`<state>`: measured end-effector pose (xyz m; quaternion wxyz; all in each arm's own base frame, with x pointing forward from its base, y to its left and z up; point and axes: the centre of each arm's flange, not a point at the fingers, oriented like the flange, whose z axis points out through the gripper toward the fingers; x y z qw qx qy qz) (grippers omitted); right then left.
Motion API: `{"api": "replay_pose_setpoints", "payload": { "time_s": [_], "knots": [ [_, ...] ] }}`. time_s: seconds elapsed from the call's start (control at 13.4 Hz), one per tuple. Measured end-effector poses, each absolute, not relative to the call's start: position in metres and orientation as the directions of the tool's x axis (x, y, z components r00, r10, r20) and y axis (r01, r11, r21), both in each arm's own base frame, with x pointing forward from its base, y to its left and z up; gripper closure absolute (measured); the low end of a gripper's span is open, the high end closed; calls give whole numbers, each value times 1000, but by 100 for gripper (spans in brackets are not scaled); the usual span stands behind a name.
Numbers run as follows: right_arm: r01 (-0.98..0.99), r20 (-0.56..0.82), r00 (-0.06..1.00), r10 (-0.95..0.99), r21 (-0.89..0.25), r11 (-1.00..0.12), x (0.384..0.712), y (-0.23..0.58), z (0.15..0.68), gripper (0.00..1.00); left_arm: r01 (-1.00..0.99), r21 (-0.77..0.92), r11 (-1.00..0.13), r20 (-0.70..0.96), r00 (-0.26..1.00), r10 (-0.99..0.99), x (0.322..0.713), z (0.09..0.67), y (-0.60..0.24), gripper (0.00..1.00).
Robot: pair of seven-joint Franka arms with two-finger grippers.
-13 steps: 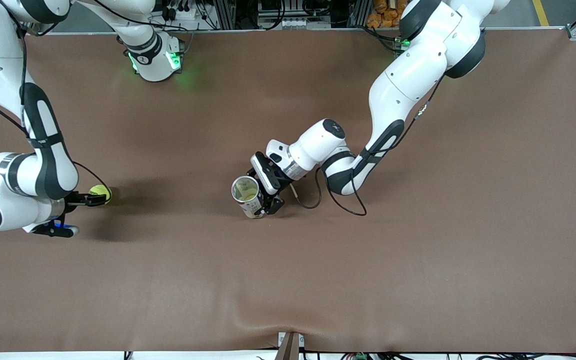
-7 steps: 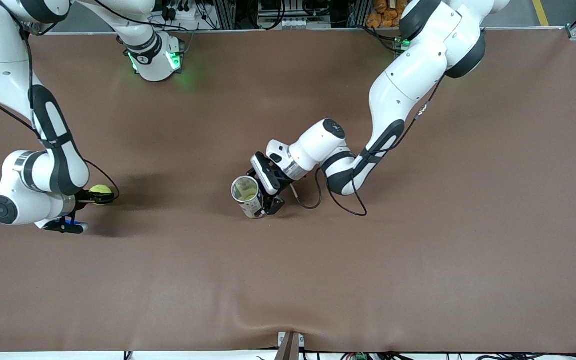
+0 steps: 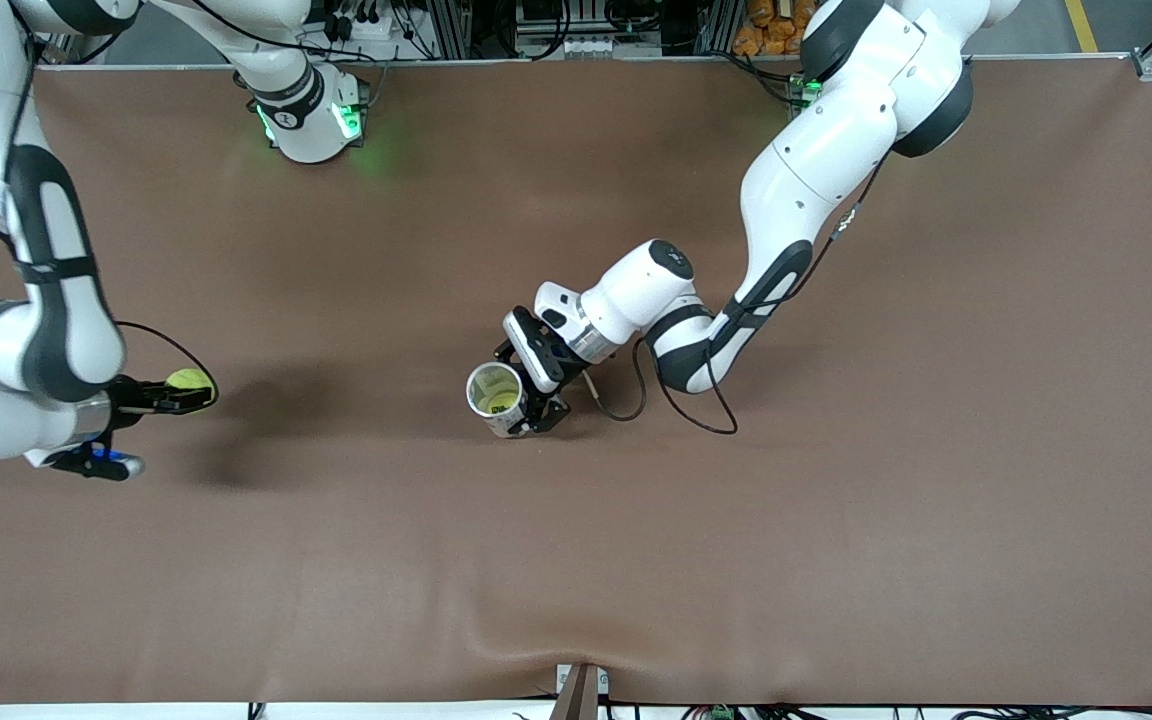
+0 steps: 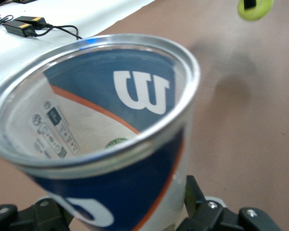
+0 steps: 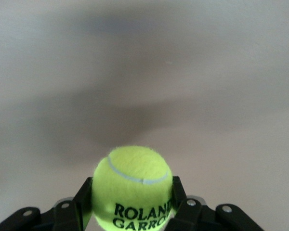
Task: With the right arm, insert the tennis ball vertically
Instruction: 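Carry the second ball over the can and drop it inside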
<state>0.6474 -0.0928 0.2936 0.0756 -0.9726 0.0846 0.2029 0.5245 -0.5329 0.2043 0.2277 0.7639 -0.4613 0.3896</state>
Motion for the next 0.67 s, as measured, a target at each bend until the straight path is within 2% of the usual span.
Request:
{"api": "replay_pose_setpoints", "payload": {
  "time_s": [0.15, 0.37, 0.67],
  "knots": [
    [-235, -392, 906, -162, -147, -961, 662, -62, 334, 33, -879, -13, -476, 806, 273, -525, 528, 204, -529, 9],
    [-353, -395, 874, -282, -119, -928, 675, 7, 363, 33, -877, -14, -480, 806, 274, -524, 531, 205, -527, 11],
    [-523, -429, 793, -433, -114, -845, 673, 118, 399, 33, -878, -15, -478, 806, 273, -525, 531, 204, -527, 17]
  ]
}}
